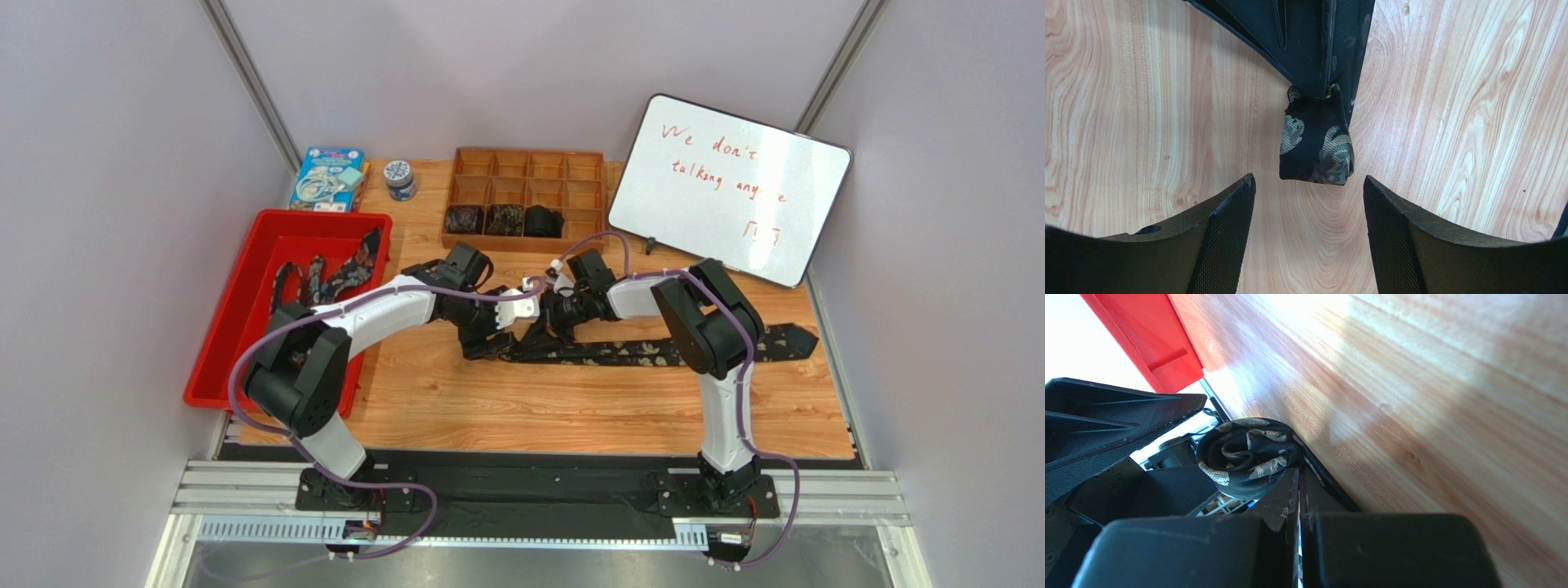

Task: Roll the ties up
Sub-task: Roll the tie at the center of the board.

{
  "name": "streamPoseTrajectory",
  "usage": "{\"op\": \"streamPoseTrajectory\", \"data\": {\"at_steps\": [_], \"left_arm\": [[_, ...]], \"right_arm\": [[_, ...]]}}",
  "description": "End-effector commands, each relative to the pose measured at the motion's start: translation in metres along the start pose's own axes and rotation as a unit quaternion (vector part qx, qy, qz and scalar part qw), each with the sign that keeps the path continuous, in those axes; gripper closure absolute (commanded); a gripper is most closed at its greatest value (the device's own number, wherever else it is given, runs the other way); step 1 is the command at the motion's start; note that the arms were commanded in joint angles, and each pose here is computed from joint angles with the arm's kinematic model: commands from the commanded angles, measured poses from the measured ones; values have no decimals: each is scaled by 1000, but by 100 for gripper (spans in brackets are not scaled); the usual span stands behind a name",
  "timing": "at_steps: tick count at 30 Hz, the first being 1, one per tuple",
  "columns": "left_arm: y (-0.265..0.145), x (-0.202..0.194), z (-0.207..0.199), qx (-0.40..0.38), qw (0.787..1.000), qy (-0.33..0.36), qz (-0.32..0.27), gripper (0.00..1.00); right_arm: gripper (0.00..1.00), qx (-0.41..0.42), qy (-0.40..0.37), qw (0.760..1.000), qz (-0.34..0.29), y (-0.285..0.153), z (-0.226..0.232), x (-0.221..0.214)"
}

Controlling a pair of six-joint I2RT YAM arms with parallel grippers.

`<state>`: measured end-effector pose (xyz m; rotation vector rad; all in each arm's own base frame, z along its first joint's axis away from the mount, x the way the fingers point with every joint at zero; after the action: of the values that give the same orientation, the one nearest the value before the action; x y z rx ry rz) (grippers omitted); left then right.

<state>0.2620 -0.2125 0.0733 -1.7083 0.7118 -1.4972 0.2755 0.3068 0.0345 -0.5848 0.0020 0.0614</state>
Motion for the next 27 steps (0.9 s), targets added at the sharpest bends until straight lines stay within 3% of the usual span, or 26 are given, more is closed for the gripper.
{"op": "streamPoseTrajectory", "data": {"at_steps": [1,8,14,19,27], "left_arm": [[-2,18,5,-3,999,19,-28,30],[10,18,0,-25,999,42,12,37],[13,17,-8,-44,998,49,19,51],[13,21,-7,-37,998,43,21,57],[28,44,-7,-40,998,38,26,58]], "right_arm": [[100,-95,-5,995,-10,3,-44,-7],[100,-108,-4,994,-4,5,-52,-10],[100,-103,3,995,-4,7,-54,-11],[100,-83,10,996,-4,10,-50,-11],[100,-54,11,998,-6,10,-37,-11]]}}
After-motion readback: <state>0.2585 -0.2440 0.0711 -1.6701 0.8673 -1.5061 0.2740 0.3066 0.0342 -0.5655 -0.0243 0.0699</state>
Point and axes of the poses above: each gripper's point midway between its finger pads, its own y axis out along the fingers, its own z axis along the line the jaws close on, x = y × z, the point moved 3 cm from there along -y, back along the fingers, and after that the axes turned 5 degrees about -y, right-handed, at the moved point
